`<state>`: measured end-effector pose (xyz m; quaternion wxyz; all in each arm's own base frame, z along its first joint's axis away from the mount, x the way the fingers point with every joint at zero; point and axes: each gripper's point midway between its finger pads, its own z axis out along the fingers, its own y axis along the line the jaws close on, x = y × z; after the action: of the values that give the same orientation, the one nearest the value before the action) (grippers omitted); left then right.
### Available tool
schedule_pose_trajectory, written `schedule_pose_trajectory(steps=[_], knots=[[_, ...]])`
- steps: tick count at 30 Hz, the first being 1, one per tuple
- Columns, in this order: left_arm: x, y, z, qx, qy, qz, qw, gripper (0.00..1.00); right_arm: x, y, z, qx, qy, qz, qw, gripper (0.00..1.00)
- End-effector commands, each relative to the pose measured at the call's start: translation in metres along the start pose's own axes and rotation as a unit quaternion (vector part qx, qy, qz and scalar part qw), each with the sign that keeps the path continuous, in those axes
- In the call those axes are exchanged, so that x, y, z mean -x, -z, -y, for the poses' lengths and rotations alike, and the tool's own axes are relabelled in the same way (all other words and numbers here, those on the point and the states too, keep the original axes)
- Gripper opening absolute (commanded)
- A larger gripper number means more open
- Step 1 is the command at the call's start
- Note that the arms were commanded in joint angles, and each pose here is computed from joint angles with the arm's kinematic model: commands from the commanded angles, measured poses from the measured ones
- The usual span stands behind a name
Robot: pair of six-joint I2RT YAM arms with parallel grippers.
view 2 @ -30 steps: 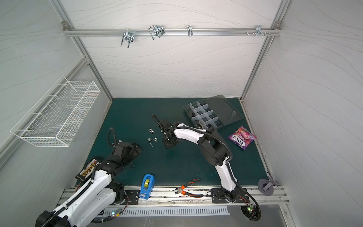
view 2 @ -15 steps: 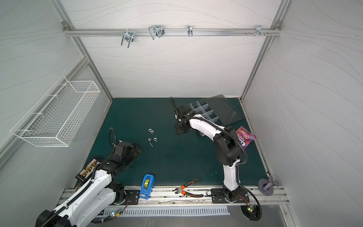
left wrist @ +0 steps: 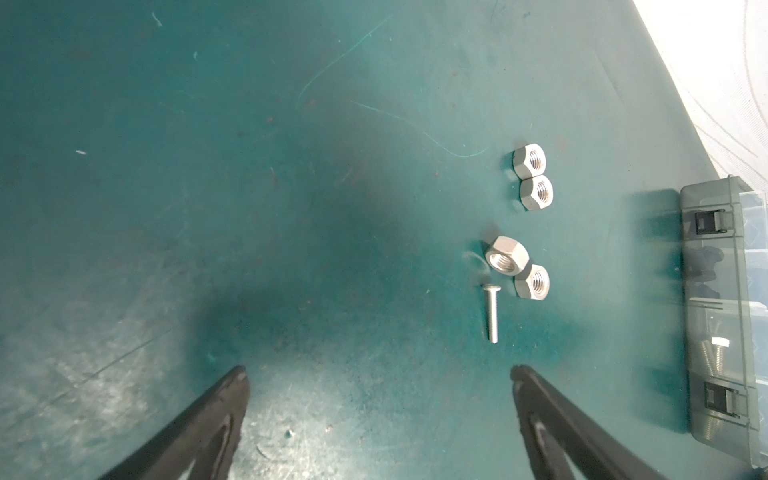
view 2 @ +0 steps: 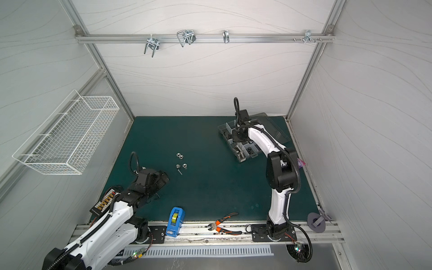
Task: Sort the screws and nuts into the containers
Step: 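Lift and carry the small silver screw with the right gripper to the organizer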
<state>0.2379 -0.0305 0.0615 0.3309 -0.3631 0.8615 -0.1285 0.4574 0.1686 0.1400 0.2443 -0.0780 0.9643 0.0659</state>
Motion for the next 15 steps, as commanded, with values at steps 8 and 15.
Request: schedule_pose_trajectory(steps=[8,15], knots=[[0.02,0.007,0.024,-0.026,0.006,0.022,0.999,0.99,0.003,-0.034,0.032,-0.03,-0.017,-0.035,0.999,0.0],[0.019,0.005,0.025,-0.025,0.006,0.019,0.999,0.99,-0.003,-0.049,0.044,-0.039,-0.029,-0.052,0.997,0.0]])
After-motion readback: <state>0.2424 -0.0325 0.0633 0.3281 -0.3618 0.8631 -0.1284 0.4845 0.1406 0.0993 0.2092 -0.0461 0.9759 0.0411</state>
